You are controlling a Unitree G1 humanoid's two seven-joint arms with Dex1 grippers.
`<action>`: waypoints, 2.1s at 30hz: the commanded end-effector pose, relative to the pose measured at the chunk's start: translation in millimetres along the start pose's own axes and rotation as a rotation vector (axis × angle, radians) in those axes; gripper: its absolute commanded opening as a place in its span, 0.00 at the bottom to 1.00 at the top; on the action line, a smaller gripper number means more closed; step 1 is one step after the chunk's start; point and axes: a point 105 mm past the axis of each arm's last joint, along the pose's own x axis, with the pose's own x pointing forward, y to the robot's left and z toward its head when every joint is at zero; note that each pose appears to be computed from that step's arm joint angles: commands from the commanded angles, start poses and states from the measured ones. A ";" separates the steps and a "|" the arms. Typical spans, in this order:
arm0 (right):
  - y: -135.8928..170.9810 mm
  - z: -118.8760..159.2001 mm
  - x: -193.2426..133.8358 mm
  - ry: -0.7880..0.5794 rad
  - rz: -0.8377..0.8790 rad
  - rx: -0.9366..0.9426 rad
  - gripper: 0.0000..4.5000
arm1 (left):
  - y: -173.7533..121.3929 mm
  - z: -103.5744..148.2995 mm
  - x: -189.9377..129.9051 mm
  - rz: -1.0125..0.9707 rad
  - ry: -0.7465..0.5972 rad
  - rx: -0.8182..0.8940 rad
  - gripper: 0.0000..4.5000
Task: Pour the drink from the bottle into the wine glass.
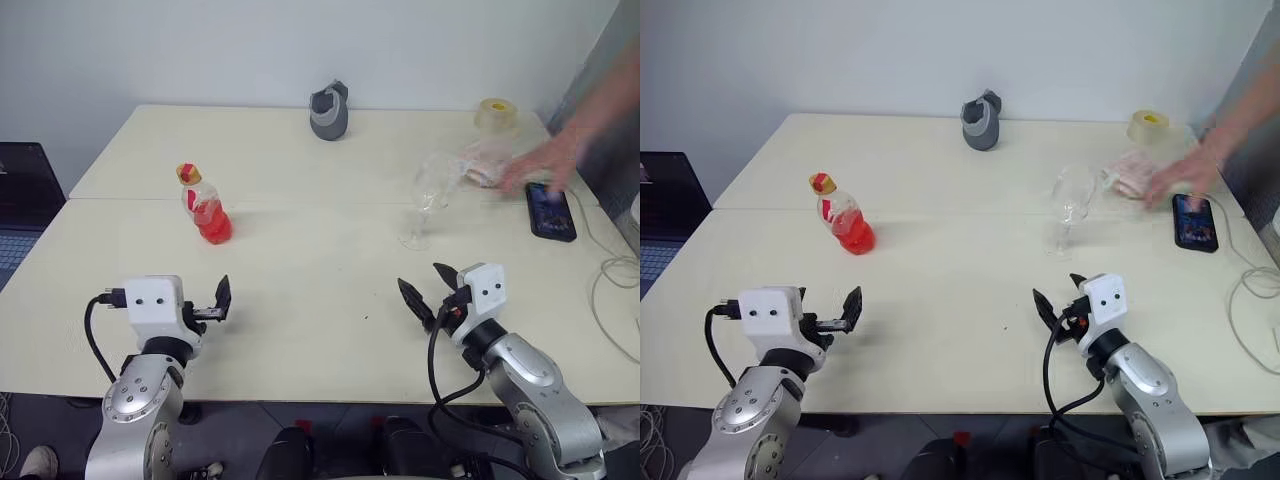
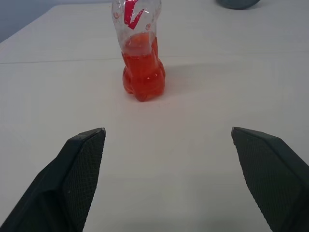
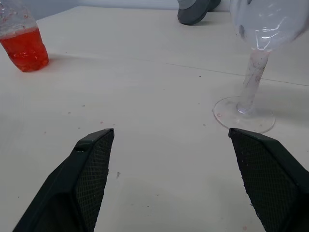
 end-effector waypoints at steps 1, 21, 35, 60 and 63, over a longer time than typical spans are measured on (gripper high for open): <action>1.2 13.6 -2.1 -0.060 -0.002 -0.021 0.90 | -0.4 9.8 -0.6 -0.011 -0.038 0.016 1.00; 4.8 17.4 4.6 -0.070 0.078 -0.040 0.90 | 8.4 14.9 6.2 0.032 -0.073 0.019 1.00; 51.9 43.2 20.4 -0.144 0.617 -0.030 0.90 | 24.5 21.7 41.1 0.037 -0.133 0.046 1.00; 56.7 54.0 36.9 -0.188 0.602 -0.045 0.90 | 35.5 38.6 104.4 -0.063 -0.194 0.073 1.00; 57.4 54.7 35.6 -0.191 0.593 -0.040 0.90 | 35.1 39.6 111.4 -0.075 -0.198 0.074 1.00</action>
